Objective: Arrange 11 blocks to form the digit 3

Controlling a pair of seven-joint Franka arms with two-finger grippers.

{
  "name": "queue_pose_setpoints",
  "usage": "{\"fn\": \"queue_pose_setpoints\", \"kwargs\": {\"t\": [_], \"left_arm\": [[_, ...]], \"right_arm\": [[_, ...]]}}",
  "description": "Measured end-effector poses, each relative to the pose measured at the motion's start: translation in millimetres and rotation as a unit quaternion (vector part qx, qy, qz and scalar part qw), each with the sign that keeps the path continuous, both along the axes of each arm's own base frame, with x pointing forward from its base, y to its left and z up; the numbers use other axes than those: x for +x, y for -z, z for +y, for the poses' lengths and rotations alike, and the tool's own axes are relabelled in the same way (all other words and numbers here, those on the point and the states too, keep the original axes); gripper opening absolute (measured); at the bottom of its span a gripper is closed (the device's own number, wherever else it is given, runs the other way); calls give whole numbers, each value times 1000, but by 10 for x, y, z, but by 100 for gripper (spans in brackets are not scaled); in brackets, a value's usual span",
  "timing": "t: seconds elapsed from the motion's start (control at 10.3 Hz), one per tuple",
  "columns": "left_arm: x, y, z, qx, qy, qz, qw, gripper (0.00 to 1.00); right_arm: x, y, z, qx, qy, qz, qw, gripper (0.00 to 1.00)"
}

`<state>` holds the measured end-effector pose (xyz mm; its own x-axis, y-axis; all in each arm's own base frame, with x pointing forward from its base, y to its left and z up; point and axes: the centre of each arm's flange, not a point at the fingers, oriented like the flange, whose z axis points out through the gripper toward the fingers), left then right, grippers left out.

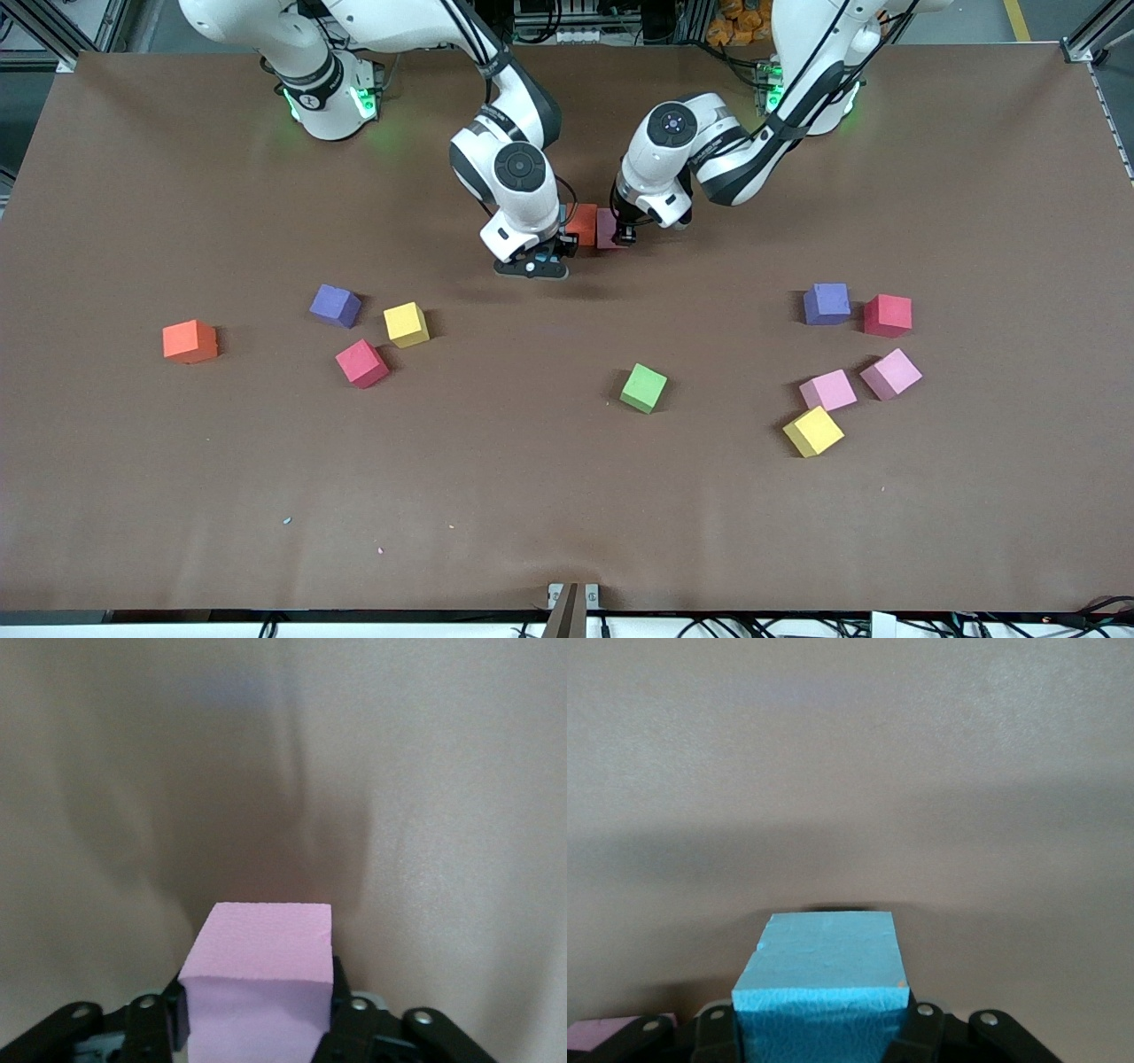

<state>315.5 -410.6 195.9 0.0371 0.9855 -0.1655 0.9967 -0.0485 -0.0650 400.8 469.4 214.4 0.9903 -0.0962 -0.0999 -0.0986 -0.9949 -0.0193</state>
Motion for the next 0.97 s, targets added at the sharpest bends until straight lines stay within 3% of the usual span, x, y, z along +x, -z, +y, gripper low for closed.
{"fn": "queue_pose_setpoints", "kwargs": {"t": [0.19,0.29,0.97], "left_arm": [[100,8,49,2,-6,-4,1000,93],[123,5,55,1,-8,-5,1000,100],[162,-109,-3,1,-12,-13,1000,100]], "right_arm": [[3,22,3,1,0,-2,1000,55],[5,50,3,2,1,-3,1000,55],[-74,148,52,-3,-7,0,1000,55]]}}
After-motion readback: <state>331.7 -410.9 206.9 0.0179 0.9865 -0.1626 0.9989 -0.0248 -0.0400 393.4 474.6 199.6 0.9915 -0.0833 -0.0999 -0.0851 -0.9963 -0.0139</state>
